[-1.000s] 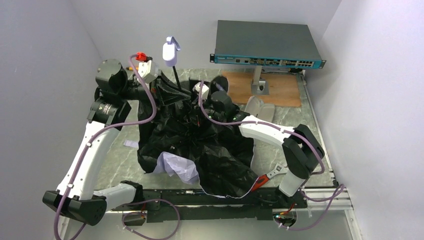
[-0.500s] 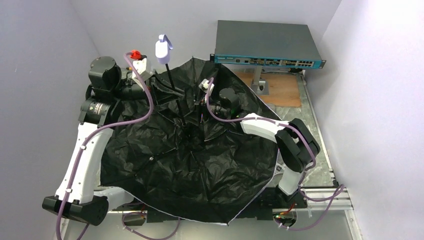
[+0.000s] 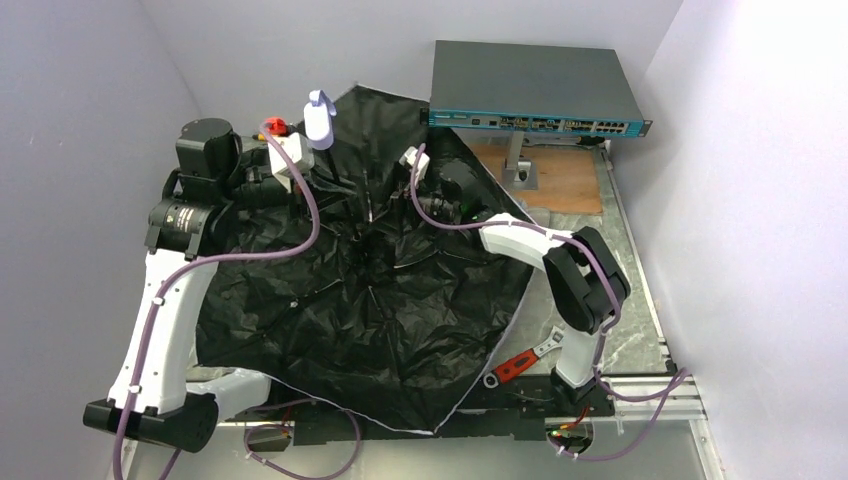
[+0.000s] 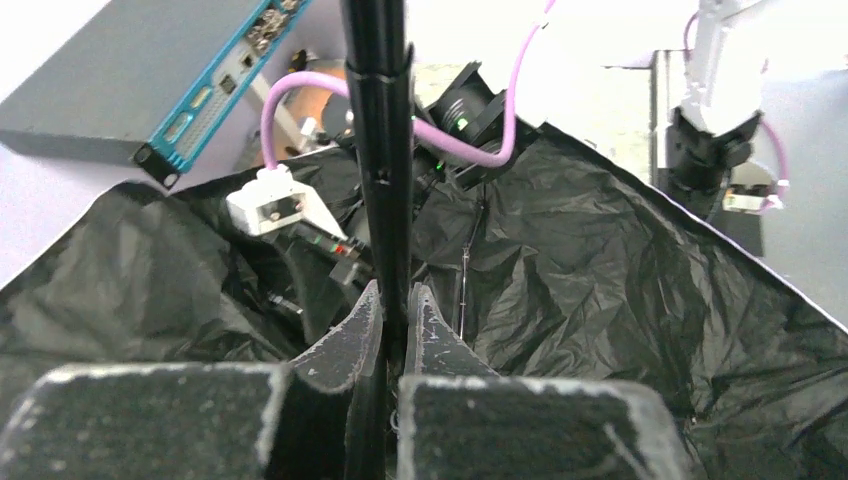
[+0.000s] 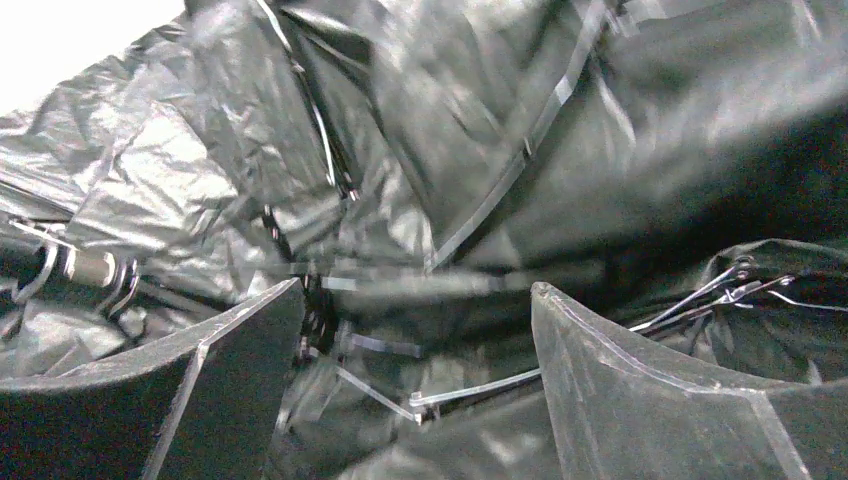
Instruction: Open the umbrella
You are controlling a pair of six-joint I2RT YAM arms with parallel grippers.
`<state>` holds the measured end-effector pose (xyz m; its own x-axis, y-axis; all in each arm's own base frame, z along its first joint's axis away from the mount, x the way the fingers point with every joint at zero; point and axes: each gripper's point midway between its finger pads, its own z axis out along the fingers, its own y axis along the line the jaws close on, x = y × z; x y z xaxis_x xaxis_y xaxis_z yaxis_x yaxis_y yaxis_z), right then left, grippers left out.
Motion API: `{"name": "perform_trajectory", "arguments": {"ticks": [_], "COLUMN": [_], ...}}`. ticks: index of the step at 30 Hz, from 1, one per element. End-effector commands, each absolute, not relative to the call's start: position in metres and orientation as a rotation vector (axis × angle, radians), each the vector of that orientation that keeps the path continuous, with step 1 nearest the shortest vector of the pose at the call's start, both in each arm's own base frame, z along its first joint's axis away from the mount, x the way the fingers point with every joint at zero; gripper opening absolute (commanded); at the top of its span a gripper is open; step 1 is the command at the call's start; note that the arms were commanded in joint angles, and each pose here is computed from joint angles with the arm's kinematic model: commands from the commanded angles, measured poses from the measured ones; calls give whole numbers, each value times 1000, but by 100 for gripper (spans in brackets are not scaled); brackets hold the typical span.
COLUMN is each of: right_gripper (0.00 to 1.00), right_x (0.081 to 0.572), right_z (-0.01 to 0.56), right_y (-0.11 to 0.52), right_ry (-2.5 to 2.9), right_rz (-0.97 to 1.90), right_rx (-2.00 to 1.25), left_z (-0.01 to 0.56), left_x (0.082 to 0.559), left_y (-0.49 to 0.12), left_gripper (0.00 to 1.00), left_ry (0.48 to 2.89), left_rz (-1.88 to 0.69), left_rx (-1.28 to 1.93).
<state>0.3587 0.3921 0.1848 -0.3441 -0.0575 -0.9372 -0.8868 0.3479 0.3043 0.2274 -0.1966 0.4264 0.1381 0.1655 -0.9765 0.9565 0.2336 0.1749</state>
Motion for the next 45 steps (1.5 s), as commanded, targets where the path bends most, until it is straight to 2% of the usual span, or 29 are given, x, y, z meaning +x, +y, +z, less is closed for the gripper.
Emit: {"name": "perform_trajectory", "arguments": {"ticks": [1, 10, 15, 19, 25, 27, 28, 29, 31, 32, 33, 34, 37, 38, 40, 43, 45], "right_gripper": [86, 86, 86, 86, 82, 74, 65, 50, 30, 16, 3, 0, 0, 0, 0, 0, 0], "right_x": [374, 324, 290, 276, 287, 291, 291, 294, 295, 296, 298, 301, 312, 316, 322, 325, 323], "right_z": [189, 300, 346, 364, 369, 370, 371, 371, 368, 367, 366, 368, 380, 385, 397, 413, 423], "right_y": [377, 375, 385, 411, 443, 449, 451, 453, 455, 454, 454, 453, 446, 443, 438, 432, 431], "right_ry": [1733, 1483, 1308, 1211, 1165, 1156, 1155, 1159, 1170, 1179, 1185, 1186, 1200, 1205, 1209, 1191, 1177], "right_rz": [1060, 1213, 1204, 1163, 1094, 1081, 1074, 1064, 1063, 1061, 1057, 1046, 1051, 1060, 1087, 1105, 1129], "right_rx": [-840, -945, -1031, -1092, -1103, -1105, -1102, -1095, -1097, -1093, -1086, -1069, -979, -947, -889, -830, -814], "left_z": [469, 472, 470, 473, 483, 484, 483, 484, 485, 485, 486, 486, 485, 484, 466, 446, 420], "left_x": [224, 244, 256, 261, 262, 263, 265, 266, 269, 271, 273, 274, 269, 266, 268, 267, 272], "left_y": [-187, -186, -187, -191, -194, -194, -193, -193, -191, -191, -190, -188, -181, -175, -160, -139, -131], "left_gripper": [0, 0, 0, 0, 0, 0, 0, 0, 0, 0, 5, 16, 58, 68, 77, 81, 79], "left_ry": [1114, 1119, 1146, 1164, 1166, 1181, 1191, 1198, 1222, 1237, 1251, 1266, 1277, 1282, 1320, 1282, 1338], "left_rz": [-611, -579, -589, -637, -683, -693, -695, -694, -692, -695, -695, -699, -731, -752, -801, -727, -667], "left_rx": [1194, 1143, 1102, 1079, 1049, 1033, 1023, 1015, 987, 972, 956, 938, 894, 856, 747, 729, 738]}}
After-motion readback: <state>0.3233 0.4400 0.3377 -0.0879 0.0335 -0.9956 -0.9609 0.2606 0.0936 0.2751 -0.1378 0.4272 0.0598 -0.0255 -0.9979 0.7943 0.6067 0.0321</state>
